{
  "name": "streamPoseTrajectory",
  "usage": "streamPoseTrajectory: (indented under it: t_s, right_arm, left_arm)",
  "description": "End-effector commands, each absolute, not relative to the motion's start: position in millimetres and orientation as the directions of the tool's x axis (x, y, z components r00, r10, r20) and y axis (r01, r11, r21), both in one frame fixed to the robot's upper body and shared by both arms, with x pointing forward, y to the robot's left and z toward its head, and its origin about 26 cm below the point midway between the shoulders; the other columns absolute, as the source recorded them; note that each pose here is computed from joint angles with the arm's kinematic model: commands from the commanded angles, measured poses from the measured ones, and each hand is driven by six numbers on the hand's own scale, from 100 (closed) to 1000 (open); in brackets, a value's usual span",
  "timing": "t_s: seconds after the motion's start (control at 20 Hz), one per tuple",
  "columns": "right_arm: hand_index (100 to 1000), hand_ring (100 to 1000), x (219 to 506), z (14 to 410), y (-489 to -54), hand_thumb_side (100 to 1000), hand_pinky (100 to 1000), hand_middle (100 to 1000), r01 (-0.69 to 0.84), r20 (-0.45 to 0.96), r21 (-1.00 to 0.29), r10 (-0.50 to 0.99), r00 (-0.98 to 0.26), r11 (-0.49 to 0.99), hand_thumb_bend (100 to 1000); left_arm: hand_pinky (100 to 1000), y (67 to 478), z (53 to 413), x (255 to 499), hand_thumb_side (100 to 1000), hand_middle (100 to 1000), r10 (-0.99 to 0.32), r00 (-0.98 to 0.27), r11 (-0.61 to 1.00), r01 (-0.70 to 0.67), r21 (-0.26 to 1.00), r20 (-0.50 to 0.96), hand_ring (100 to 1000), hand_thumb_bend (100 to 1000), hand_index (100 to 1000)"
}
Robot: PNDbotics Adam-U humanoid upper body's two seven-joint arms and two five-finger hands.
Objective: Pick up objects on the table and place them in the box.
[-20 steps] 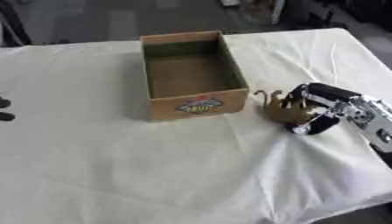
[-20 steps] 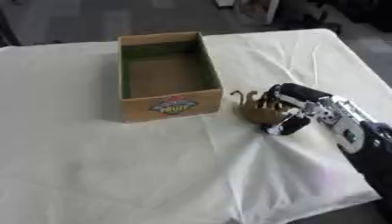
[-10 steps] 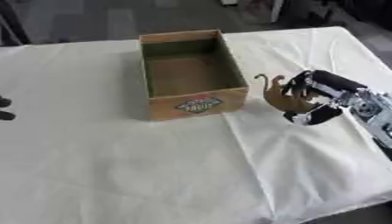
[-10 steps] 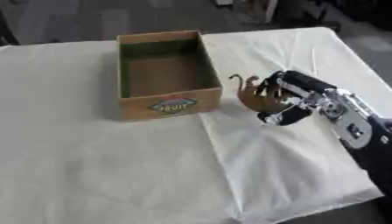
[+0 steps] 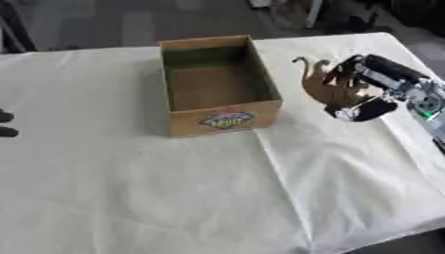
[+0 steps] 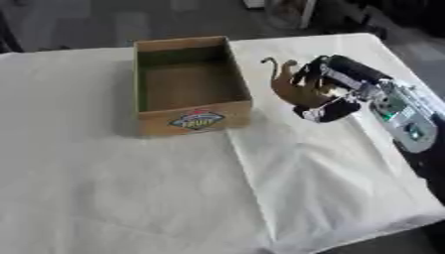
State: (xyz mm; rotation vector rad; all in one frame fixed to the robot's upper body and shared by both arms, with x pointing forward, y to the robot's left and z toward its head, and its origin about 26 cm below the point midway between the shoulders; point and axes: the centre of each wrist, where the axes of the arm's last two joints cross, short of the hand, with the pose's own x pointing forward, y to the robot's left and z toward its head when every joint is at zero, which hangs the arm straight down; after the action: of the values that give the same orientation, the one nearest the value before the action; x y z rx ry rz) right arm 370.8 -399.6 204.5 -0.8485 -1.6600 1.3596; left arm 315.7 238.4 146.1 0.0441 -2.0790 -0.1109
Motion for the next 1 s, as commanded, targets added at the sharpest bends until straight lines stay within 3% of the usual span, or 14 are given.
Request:
streamPoseTrajectory:
  t_s: [0.05, 0.45, 1.0]
  right_arm:
    - [498, 309, 377, 236, -405, 100, 410, 377, 0.064, 0.126, -0.983, 0.888, -0.442, 0.172, 144]
    - [501, 314, 423, 254, -379, 100, 411, 380, 0.067, 0.14, -0.979, 0.873, -0.467, 0.193, 136]
    - [524, 342, 470, 222, -358, 100, 422, 401, -0.023, 0.218, -0.974, 0.902, -0.373, 0.226, 100]
  left_arm:
    - [540, 241, 152, 315, 503, 516, -0.087, -0.504, 0.994, 0.019, 0.112, 0.859, 607, 275, 602]
    - [540, 235, 153, 316, 503, 517, -0.071, -0.504, 0.992, 0.052, 0.112, 0.861, 607, 275, 602]
    - [540, 223, 161, 317, 502, 516, -0.036, -0.52, 0.988, 0.11, 0.108, 0.853, 608, 276, 602]
